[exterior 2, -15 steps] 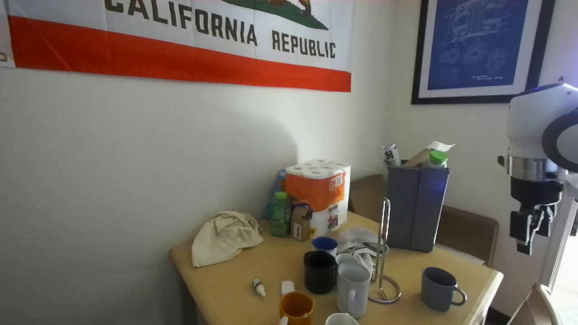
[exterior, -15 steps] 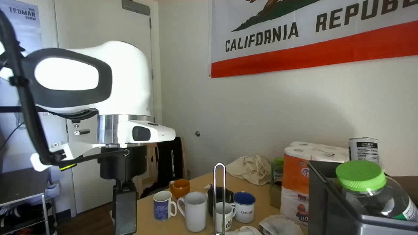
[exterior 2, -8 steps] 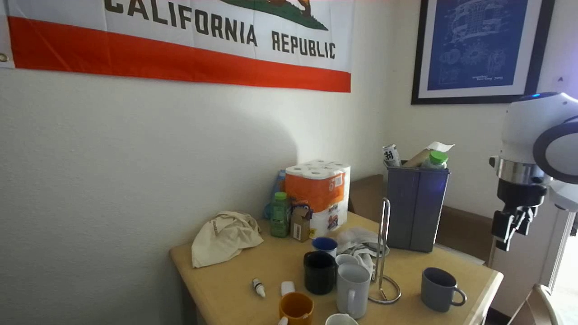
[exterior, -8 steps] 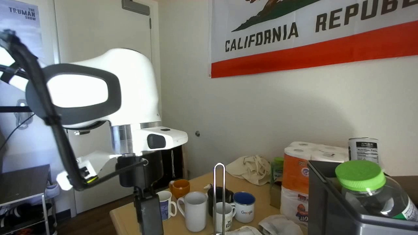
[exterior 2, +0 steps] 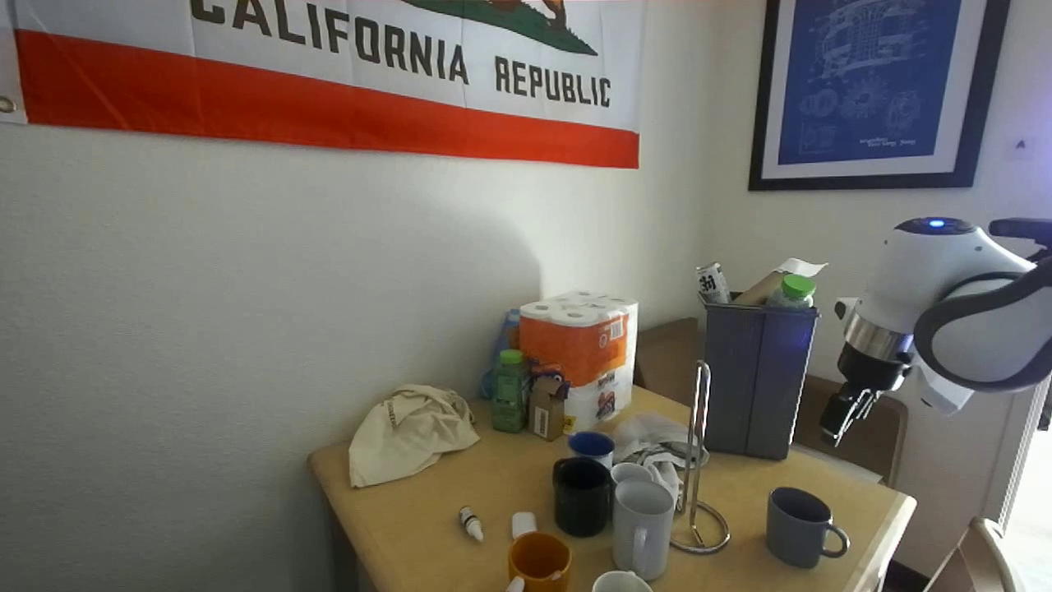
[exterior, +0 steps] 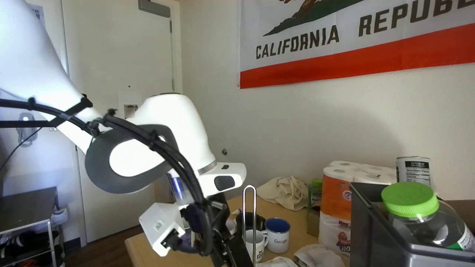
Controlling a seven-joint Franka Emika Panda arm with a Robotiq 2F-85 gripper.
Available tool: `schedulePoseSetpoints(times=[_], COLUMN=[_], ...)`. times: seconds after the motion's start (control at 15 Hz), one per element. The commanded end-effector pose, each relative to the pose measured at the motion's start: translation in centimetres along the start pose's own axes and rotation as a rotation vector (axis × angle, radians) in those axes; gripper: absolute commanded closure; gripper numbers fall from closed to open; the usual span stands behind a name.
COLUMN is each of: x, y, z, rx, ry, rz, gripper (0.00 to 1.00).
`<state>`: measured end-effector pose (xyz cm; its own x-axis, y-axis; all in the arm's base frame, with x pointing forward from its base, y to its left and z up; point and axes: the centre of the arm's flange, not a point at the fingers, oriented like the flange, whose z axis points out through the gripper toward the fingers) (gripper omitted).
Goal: Move the towel to the left side of the table
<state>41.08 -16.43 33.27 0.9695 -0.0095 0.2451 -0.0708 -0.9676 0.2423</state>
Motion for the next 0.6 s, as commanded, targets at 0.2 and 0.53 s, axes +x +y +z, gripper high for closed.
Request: schedulePoseSetpoints(times=[0.2, 0.53], x=[4.8, 4.3], y=[2.5, 2.2], z=[3.0, 3.6], rx=[-0.045, -0.050], ry=[0.122, 0.106], rz=[-0.082, -0.076], gripper=[0.00, 0.00])
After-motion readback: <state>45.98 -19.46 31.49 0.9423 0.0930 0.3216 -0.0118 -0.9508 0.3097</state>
